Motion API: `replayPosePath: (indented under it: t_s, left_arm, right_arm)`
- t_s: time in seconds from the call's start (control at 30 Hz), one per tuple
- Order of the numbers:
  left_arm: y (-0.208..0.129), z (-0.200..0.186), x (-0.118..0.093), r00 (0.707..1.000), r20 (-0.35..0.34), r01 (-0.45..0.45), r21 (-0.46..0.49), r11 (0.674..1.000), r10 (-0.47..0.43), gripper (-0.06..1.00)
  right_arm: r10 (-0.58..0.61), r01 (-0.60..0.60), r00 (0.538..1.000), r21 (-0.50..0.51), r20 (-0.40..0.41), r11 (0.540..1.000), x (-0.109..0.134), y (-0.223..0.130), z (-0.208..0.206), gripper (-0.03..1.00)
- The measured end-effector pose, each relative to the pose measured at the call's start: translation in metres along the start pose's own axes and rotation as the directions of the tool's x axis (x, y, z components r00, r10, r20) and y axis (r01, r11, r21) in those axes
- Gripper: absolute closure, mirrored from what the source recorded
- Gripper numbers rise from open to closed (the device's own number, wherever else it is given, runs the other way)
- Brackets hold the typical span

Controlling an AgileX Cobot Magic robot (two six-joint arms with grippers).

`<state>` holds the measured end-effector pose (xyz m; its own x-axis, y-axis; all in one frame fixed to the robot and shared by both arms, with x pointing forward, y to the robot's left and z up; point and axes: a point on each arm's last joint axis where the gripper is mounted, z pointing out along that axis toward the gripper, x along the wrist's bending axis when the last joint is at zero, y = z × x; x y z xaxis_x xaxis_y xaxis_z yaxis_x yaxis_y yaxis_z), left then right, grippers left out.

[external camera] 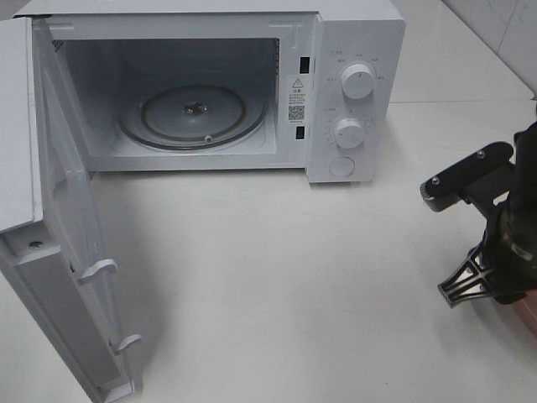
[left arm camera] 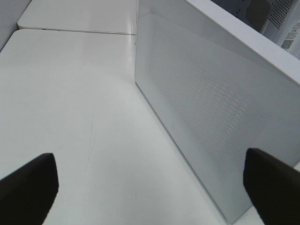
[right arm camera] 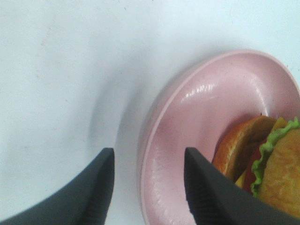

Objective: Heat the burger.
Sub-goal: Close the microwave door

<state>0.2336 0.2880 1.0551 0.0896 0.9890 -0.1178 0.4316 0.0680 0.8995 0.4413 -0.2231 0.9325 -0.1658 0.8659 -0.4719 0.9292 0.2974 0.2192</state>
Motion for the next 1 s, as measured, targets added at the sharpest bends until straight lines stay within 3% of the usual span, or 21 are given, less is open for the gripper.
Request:
replayPosePath:
  t_s: [0.17, 0.23, 0.4, 0.7, 1.0]
  left_arm:
    - [0.000, 0.000, 0.000, 1.000, 0.000, 0.000, 0.000, 1.000, 0.000, -0.05]
    - [0.000, 0.000, 0.000, 1.000, 0.000, 0.000, 0.000, 1.000, 0.000, -0.05]
    - [0.000, 0.000, 0.000, 1.000, 0.000, 0.000, 0.000, 1.000, 0.000, -0.05]
    - [0.000, 0.000, 0.000, 1.000, 0.000, 0.000, 0.000, 1.000, 0.000, -0.05]
    - [0.000, 0.000, 0.000, 1.000, 0.000, 0.000, 0.000, 1.000, 0.000, -0.05]
  right_arm:
    - [-0.044, 0.034, 0.993, -0.086, -0.108, 0.996, -0.007, 0.008, -0.029, 0.43]
    - [-0.064, 0.042, 0.982, -0.123, -0.177, 0.992, -0.011, 0.009, -0.045, 0.32]
    - [-0.063, 0.018, 0.957, -0.158, -0.284, 0.987, -0.019, 0.006, -0.074, 0.21]
    - [-0.066, -0.016, 0.912, -0.195, -0.405, 0.981, -0.038, -0.018, -0.112, 0.21]
    - [-0.039, -0.064, 0.903, -0.224, -0.428, 0.972, -0.060, -0.048, -0.134, 0.21]
